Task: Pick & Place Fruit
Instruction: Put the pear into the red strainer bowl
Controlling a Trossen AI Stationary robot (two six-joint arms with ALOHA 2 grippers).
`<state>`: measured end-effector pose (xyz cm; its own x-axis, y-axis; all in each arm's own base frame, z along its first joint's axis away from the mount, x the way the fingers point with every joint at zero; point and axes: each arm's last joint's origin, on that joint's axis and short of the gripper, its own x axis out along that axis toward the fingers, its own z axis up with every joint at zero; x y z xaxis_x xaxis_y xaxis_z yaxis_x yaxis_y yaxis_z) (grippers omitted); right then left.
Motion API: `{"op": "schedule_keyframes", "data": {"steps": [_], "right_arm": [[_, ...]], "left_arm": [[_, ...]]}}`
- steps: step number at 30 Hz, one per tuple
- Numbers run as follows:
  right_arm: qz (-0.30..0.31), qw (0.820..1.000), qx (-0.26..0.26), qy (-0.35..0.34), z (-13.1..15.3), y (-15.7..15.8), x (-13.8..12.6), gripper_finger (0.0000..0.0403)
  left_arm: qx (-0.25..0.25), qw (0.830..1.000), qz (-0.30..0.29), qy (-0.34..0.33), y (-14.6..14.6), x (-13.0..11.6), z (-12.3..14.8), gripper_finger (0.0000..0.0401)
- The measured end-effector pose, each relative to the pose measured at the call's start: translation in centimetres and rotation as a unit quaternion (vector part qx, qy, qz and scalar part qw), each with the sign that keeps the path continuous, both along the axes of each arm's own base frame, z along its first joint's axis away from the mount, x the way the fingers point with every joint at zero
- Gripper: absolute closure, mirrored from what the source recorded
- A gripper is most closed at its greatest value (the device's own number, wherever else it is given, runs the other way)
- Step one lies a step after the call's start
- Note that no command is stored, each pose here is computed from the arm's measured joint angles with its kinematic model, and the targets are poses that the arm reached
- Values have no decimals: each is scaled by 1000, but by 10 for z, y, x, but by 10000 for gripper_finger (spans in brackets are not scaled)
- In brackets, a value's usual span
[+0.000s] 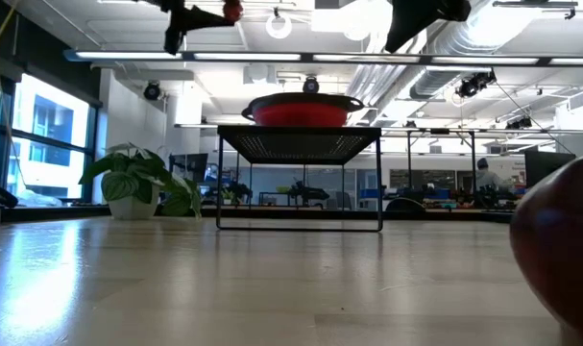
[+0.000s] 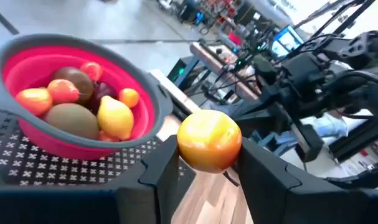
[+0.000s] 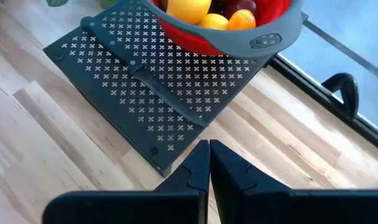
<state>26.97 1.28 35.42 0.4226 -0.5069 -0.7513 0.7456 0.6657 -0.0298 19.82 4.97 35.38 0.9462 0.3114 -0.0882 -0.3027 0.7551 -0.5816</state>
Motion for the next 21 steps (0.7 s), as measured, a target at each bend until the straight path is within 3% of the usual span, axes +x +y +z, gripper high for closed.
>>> {"op": "schedule_keyframes", "data": {"steps": [11, 21], "right_arm": [[-51, 998, 13, -22, -1, -2, -1, 398], [-78, 996, 31, -38, -1, 6, -4, 398]], "left_arm": [[39, 997, -41, 54, 57, 38, 10, 258], [73, 981, -24, 179, 118, 76, 21, 258]]}}
